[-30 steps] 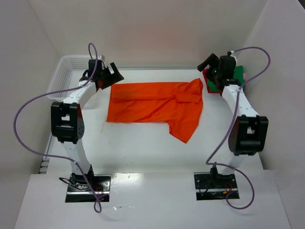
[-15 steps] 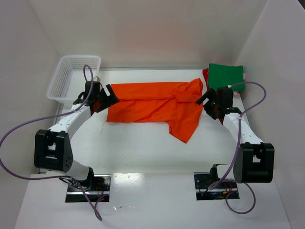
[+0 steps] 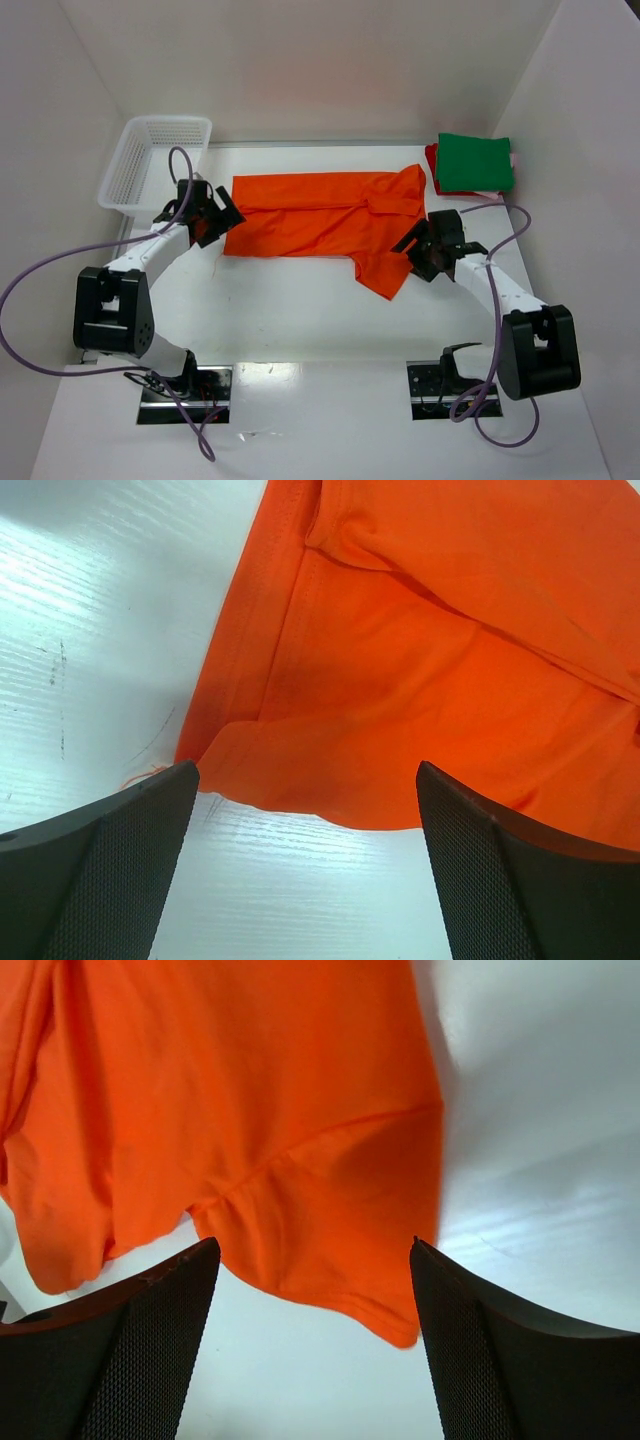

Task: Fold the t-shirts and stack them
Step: Grap the side of the flattened tshirt closest away from the robot with both arms

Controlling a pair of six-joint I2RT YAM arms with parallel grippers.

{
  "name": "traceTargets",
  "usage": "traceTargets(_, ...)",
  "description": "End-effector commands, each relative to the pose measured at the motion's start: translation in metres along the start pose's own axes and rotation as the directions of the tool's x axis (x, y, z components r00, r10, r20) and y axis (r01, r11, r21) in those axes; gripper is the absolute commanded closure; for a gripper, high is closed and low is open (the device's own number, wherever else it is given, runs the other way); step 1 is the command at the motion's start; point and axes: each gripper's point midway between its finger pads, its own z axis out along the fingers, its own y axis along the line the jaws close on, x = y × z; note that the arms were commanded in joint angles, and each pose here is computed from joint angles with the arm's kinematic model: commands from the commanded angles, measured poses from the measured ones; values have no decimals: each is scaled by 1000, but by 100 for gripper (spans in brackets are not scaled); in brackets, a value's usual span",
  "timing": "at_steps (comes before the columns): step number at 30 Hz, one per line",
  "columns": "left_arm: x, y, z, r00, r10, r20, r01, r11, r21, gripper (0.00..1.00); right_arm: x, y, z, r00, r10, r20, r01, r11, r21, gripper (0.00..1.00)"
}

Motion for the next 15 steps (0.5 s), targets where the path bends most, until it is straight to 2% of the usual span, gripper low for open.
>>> traceTargets(1, -8, -3, 4, 1000, -12, 22, 12, 1000, 18, 3, 4, -7, -10, 998, 53, 22, -54, 998, 38, 18)
traceTargets(5, -8, 0, 6, 1000, -10, 13, 10, 1000, 15, 3, 11, -19, -8, 998, 65, 16, -66, 994, 92, 18)
traceTargets(10, -6, 6, 12, 1000, -18, 2, 18, 1000, -2, 2, 30, -33, 8, 998, 59, -36, -52, 984, 172, 28)
traceTargets(15, 0, 11, 15, 1000, -19, -13, 19, 1000, -14, 1, 39, -37, 13, 998, 40, -47, -30, 979, 202, 29)
